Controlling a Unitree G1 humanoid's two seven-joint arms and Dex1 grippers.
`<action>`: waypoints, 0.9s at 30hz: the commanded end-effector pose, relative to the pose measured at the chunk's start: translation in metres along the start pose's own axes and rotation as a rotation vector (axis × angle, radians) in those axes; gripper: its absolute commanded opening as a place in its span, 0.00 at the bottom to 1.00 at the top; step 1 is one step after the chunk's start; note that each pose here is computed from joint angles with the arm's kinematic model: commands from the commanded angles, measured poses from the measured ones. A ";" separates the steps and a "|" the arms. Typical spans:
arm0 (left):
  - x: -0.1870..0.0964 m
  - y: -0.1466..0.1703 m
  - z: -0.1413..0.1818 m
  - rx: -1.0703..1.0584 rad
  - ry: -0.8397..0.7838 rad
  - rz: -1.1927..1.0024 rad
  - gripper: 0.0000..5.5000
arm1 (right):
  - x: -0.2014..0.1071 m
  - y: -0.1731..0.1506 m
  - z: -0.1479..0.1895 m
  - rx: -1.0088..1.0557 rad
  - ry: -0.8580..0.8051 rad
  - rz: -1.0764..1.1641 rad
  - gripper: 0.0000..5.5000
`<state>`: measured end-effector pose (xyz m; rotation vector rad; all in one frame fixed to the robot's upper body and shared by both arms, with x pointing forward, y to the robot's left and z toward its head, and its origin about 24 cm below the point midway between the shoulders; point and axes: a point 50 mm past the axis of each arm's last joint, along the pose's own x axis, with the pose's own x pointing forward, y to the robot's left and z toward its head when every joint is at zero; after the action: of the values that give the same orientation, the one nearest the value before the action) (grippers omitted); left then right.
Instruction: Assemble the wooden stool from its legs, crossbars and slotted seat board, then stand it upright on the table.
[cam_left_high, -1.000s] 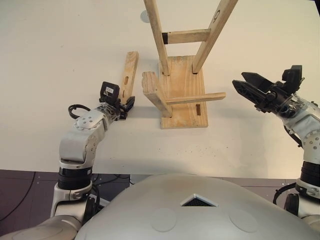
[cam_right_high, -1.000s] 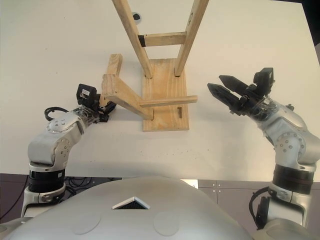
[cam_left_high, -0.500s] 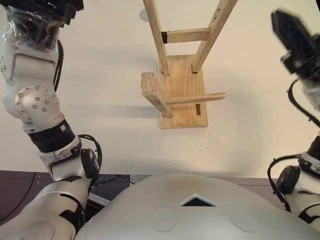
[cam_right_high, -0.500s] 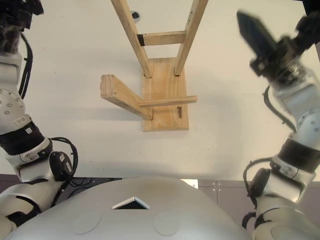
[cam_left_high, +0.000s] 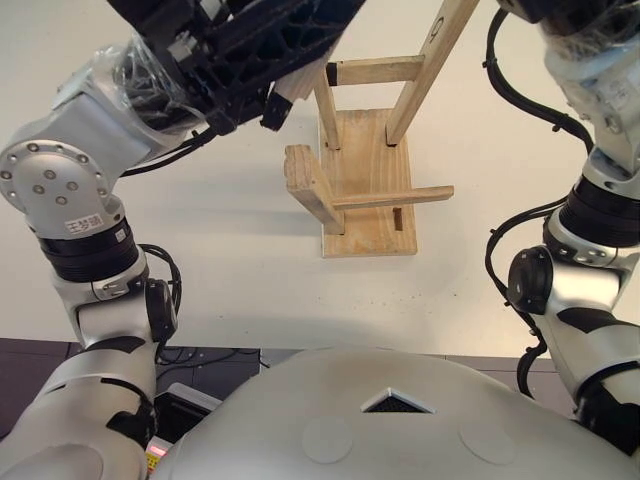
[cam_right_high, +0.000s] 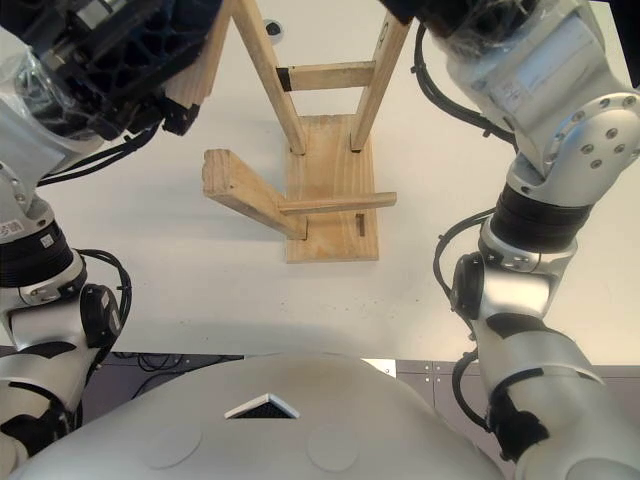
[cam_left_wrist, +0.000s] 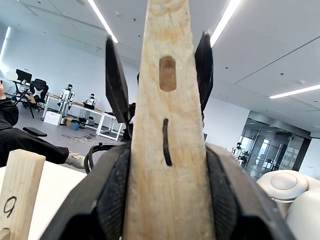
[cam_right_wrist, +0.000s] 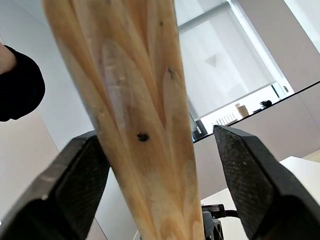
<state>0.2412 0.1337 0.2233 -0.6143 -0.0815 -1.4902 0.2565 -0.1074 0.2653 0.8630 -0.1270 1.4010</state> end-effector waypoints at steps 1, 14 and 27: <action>0.002 -0.001 0.000 0.008 0.007 0.000 0.36 | 0.007 0.005 -0.002 0.011 0.014 0.034 0.50; -0.022 0.008 -0.002 -0.037 0.013 0.121 0.60 | -0.012 -0.008 0.004 -0.036 -0.023 -0.061 0.38; -0.087 0.007 -0.030 -0.069 -0.011 0.436 0.80 | -0.132 -0.046 -0.012 -0.201 0.090 -0.522 0.37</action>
<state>0.2321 0.1986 0.1608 -0.6658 0.0949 -1.0811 0.2665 -0.2036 0.1735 0.6591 -0.0099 0.9121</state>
